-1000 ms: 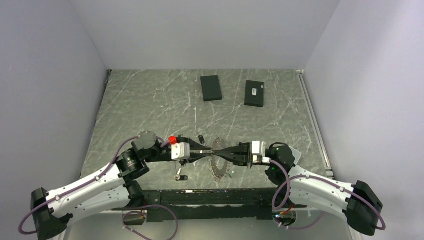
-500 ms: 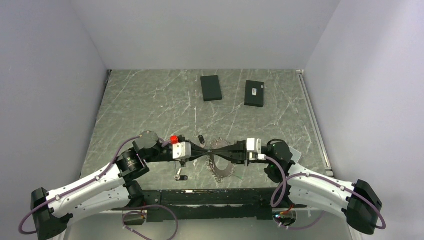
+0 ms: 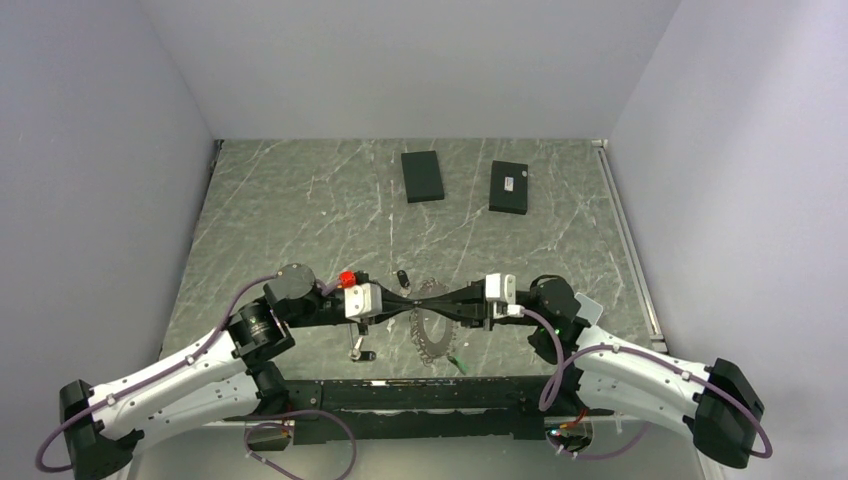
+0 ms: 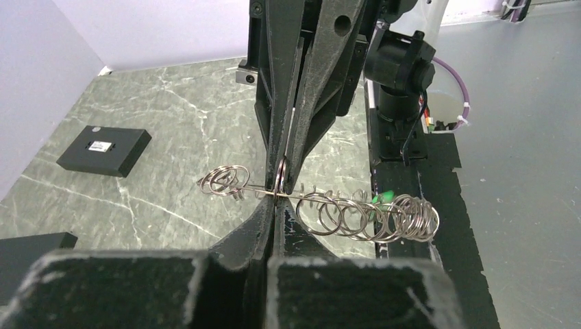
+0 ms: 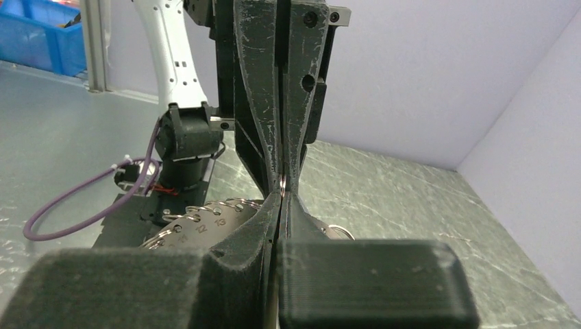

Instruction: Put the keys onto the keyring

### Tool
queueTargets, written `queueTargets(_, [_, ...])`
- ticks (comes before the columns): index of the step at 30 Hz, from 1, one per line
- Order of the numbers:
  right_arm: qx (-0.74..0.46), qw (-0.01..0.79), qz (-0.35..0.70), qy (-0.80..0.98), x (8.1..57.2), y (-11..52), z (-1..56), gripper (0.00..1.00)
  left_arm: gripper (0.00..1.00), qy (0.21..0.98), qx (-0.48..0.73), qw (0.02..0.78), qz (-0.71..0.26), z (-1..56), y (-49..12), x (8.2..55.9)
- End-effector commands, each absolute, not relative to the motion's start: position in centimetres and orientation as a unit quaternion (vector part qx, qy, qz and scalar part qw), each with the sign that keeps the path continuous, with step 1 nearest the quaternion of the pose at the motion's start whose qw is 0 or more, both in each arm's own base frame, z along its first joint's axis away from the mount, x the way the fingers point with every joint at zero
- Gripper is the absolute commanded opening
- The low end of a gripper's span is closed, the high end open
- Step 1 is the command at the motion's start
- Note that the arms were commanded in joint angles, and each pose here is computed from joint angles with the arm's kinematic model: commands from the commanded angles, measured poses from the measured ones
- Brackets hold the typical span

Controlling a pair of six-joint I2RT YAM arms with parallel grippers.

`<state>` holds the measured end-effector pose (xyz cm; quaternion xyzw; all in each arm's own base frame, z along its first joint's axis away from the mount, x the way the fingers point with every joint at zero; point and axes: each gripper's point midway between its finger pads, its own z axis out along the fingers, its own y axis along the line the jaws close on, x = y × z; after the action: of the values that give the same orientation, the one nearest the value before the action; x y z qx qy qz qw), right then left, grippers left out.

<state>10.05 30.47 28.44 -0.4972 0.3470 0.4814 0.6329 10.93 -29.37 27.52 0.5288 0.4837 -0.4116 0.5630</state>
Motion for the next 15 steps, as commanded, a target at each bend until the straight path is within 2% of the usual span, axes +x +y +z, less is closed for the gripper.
queueTargets(1, [-0.51,0.615,0.485,0.357,10.0,31.1,27.9,0.0,0.0,0.428,0.513,0.603,-0.436,31.4,-29.6,10.1])
queueTargets(8, [-0.522,0.602,0.485,0.358,9.8,31.3,27.4,0.0,0.0,0.426,0.521,0.598,-0.435,31.3,-29.5,9.8])
queueTargets(9, [-0.521,0.602,0.485,0.361,9.9,31.3,27.3,0.04,0.0,0.432,0.522,0.595,-0.432,31.0,-29.5,10.0])
queueTargets(13, [-0.51,0.608,0.484,0.369,10.1,31.2,27.4,0.44,0.0,0.448,0.523,0.594,-0.416,30.6,-29.3,10.5])
queueTargets(15, [-0.506,0.613,0.479,0.373,10.3,31.0,27.5,0.51,0.0,0.458,0.518,0.597,-0.407,30.4,-29.1,11.0])
